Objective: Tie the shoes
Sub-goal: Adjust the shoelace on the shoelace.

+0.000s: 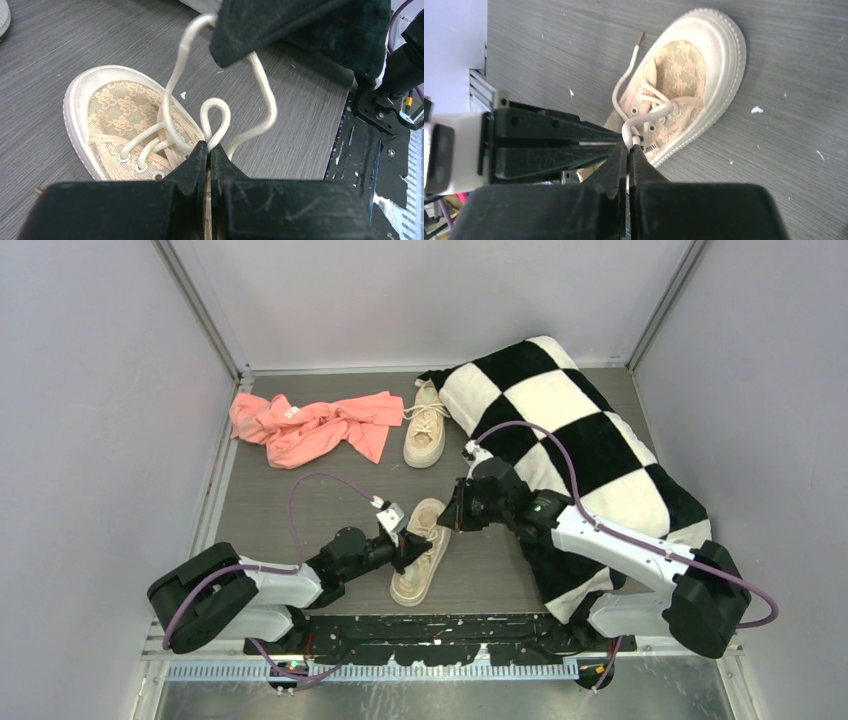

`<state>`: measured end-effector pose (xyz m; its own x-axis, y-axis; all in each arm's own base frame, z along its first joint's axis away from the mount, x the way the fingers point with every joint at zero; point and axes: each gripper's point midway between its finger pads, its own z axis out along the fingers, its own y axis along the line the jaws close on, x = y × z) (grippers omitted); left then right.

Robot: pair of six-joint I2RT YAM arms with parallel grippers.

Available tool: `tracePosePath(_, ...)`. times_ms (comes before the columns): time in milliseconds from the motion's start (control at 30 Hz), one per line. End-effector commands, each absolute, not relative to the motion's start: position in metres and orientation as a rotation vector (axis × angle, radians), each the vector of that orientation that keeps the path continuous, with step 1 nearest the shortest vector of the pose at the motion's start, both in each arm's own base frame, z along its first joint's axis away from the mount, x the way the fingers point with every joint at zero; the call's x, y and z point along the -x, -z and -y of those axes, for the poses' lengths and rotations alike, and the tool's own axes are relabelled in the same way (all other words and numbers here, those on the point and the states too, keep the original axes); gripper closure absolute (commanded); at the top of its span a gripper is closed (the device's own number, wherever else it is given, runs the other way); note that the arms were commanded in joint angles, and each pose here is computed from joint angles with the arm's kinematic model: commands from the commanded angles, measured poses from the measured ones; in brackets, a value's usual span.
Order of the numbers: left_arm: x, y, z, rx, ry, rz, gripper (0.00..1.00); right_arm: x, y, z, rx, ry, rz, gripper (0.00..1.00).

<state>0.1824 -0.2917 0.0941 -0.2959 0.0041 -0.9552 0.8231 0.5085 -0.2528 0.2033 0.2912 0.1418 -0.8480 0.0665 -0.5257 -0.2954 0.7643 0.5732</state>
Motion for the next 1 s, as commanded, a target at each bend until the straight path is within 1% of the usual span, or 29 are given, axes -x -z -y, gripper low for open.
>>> tracePosePath(0, -0.182, -0.108, 0.296, -0.712, 0.982, -1.616, 1.0, -0.229, -0.175, -0.308, 0.153, -0.935, -2.315, 0.99)
tracePosePath(300, -0.179, -0.11, 0.299, -0.728, 1.0, -1.612, 1.0, -0.233, -0.168, -0.333, 0.221, -0.99, -2.351, 0.99)
tracePosePath(667, -0.176, -0.108, 0.301, -0.753, 1.015, -1.61, 1.0, -0.237, -0.179, -0.356, 0.25, -1.094, -2.325, 0.99)
tracePosePath(967, -0.176, -0.109, 0.301, -0.753, 1.018, -1.607, 1.0, -0.24, -0.181, -0.364, 0.265, -1.115, -2.324, 0.99)
